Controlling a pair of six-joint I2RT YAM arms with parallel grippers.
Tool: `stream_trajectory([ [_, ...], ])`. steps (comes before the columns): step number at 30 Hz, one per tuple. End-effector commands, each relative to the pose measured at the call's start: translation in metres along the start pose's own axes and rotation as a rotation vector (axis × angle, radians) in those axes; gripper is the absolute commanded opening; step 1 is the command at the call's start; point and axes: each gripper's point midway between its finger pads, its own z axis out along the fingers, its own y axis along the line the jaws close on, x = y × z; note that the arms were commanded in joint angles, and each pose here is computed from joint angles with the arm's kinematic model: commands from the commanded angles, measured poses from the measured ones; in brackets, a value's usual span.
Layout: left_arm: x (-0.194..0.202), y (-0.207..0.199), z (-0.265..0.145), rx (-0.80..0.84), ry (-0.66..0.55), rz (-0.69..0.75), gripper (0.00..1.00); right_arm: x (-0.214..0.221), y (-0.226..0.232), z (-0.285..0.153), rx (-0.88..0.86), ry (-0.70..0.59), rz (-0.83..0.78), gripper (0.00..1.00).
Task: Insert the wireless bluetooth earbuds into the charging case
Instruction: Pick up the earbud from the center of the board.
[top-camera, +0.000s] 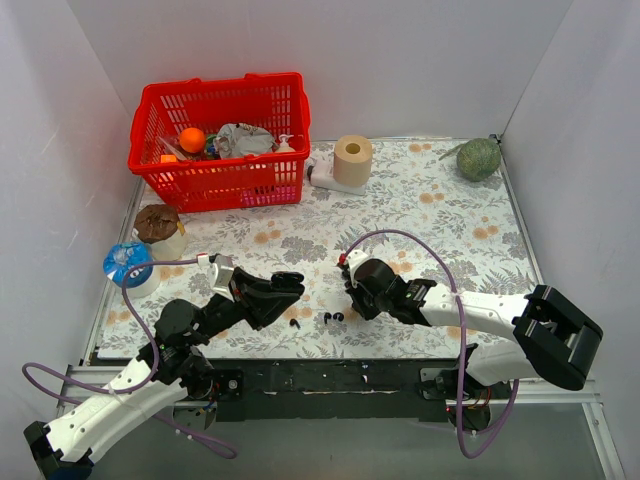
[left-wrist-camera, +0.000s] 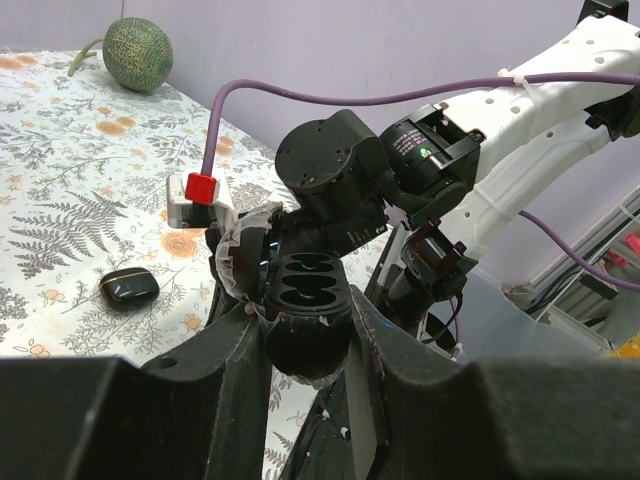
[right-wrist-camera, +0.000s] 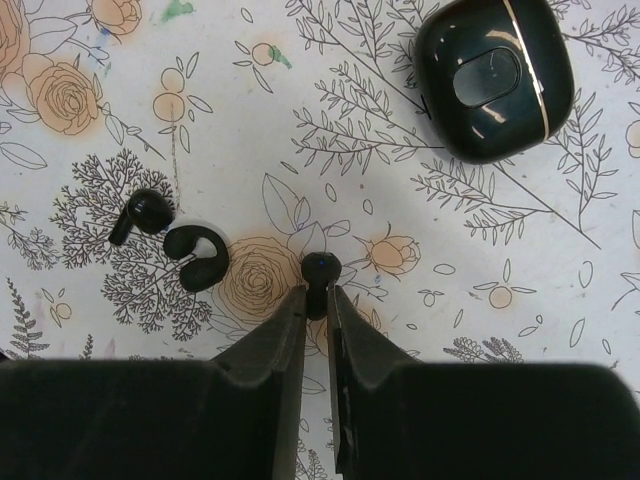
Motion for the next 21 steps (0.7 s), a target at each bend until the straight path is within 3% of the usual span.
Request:
stream_trajectory([
  [1,-0.008,-0.004,0.001,0.009,-0.014,0.002,0.0,-0.011,-0.002,-0.001,0.018,-0.022,0.016,0.16],
  [5,-0.008,-0.004,0.001,0.007,-0.013,0.0,0.0,-0.015,-0.003,-0.006,0.023,-0.037,0.015,0.01],
  [8,-0.008,-0.005,0.001,0.008,-0.012,0.0,0.0,-0.034,-0.004,-0.027,0.028,-0.087,-0.002,0.01],
  [12,-0.01,-0.004,0.002,0.007,-0.025,0.008,0.0,-0.091,0.011,-0.092,-0.071,-0.299,-0.063,0.01],
  [14,-0.015,-0.005,0.003,0.019,-0.054,0.028,0.0,-0.118,0.031,-0.128,-0.182,-0.379,-0.154,0.01],
  [19,-0.037,-0.02,0.005,0.12,-0.185,0.186,0.0,-0.132,0.085,-0.208,-0.51,-0.453,-0.349,0.01],
  [21,-0.031,-0.025,0.006,0.176,-0.18,0.244,0.0,-0.145,0.095,-0.238,-0.568,-0.525,-0.396,0.01],
])
